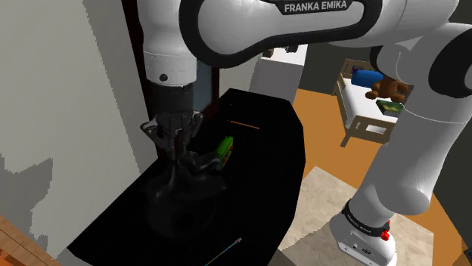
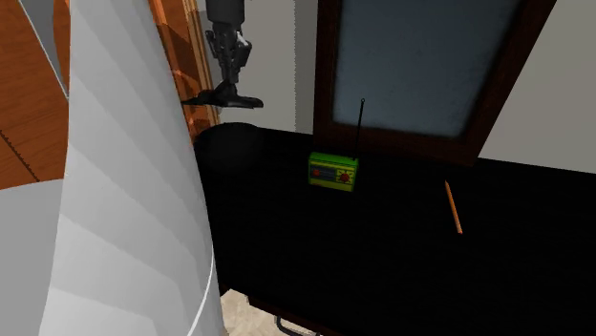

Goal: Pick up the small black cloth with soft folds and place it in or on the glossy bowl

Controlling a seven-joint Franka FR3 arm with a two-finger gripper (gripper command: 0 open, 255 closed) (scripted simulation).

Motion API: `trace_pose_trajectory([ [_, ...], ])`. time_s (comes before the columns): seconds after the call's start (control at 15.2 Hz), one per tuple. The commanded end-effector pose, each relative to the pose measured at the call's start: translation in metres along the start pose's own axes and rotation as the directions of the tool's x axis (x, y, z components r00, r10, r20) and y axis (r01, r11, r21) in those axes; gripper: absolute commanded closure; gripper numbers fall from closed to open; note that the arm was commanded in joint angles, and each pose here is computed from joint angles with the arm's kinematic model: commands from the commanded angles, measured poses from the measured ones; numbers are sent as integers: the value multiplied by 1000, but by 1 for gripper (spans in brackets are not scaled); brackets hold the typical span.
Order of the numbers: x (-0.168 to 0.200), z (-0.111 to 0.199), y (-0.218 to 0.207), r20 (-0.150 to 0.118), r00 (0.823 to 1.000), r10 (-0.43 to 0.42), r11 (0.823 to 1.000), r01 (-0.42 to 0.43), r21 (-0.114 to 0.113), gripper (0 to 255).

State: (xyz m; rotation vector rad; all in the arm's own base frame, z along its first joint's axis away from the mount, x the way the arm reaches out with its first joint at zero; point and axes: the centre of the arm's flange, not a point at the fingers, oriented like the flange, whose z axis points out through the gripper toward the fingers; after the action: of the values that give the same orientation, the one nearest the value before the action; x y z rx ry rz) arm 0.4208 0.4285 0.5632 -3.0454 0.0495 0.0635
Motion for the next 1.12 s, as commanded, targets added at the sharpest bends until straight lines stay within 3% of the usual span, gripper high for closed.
trace_pose_trajectory([
  [0.0, 4, 7, -11, -1, 1000, 2, 1000, -2, 0, 255],
  [1.06, 7, 91, -3, -1, 1000, 2, 1000, -2, 0, 255],
])
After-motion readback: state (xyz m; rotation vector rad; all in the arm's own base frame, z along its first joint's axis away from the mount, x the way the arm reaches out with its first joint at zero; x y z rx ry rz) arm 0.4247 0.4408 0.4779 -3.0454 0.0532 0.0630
